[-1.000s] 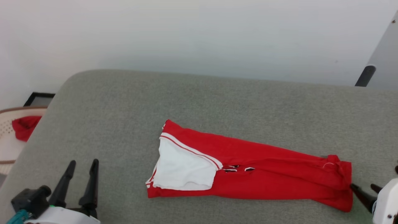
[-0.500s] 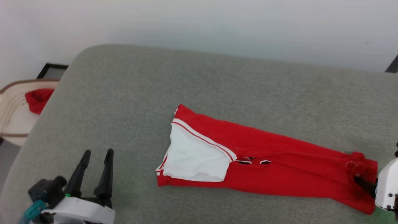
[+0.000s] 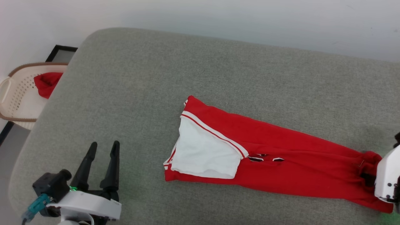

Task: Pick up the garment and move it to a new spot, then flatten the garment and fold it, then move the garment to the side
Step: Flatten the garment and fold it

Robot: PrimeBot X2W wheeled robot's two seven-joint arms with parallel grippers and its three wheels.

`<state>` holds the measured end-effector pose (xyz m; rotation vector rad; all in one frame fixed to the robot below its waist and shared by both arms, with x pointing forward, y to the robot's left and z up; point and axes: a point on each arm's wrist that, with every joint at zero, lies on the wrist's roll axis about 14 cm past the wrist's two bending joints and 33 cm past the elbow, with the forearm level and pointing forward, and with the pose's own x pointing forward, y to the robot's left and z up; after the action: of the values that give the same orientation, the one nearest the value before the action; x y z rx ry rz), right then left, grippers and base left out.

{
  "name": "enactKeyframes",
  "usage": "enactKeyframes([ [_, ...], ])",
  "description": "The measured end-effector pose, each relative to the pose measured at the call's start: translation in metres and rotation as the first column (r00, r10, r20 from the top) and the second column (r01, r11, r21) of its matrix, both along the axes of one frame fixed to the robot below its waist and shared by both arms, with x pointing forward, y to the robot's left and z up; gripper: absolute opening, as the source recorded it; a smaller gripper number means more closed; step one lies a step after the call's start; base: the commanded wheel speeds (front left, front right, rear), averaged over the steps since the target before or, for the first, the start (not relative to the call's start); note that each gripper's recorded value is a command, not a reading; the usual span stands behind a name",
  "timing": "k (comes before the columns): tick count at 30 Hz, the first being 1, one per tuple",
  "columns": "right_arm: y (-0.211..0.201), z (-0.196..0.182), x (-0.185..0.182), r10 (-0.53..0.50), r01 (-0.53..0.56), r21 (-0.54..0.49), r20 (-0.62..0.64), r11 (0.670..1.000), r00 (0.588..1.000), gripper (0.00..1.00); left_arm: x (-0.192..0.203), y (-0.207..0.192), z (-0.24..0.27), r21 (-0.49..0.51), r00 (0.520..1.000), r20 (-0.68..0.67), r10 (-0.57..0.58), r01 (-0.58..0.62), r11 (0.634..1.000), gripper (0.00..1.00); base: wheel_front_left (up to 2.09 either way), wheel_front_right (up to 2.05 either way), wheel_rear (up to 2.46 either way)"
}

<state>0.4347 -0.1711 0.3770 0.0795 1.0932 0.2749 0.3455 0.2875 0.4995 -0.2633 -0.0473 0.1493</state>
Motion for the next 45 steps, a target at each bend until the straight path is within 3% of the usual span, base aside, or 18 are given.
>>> enactKeyframes([
  [14, -0.005, 0.011, 0.002, -0.011, 0.010, 0.011, 0.047, 1.000, 0.999, 0.00, -0.003, 0.000, 0.002, -0.013, 1.000, 0.012, 0.007, -0.007, 1.000, 1.00, 0.00, 0.00, 0.00],
  [25, -0.076, 0.034, 0.003, -0.139, 0.148, -0.069, 0.118, 0.987, 0.983, 0.00, 0.003, -0.009, 0.006, 0.002, 0.999, 0.027, -0.033, 0.033, 0.999, 1.00, 0.00, 0.00, 0.00],
  [32, -0.124, 0.045, -0.003, -0.230, 0.248, -0.119, 0.143, 0.961, 0.963, 0.00, 0.011, -0.018, 0.005, 0.001, 0.998, 0.024, -0.066, 0.066, 0.998, 1.00, 0.00, 0.00, 0.00],
  [38, -0.124, 0.058, -0.002, -0.220, 0.244, -0.115, 0.186, 0.963, 0.958, 0.00, 0.017, -0.024, 0.004, 0.000, 0.996, 0.024, -0.087, 0.087, 0.996, 1.00, 0.00, 0.00, 0.00],
  [45, -0.079, 0.086, -0.003, -0.097, 0.120, -0.067, 0.272, 0.991, 0.957, 0.00, 0.020, -0.031, 0.007, -0.001, 0.993, 0.034, -0.113, 0.113, 0.994, 1.00, 0.00, 0.00, 0.00],
])
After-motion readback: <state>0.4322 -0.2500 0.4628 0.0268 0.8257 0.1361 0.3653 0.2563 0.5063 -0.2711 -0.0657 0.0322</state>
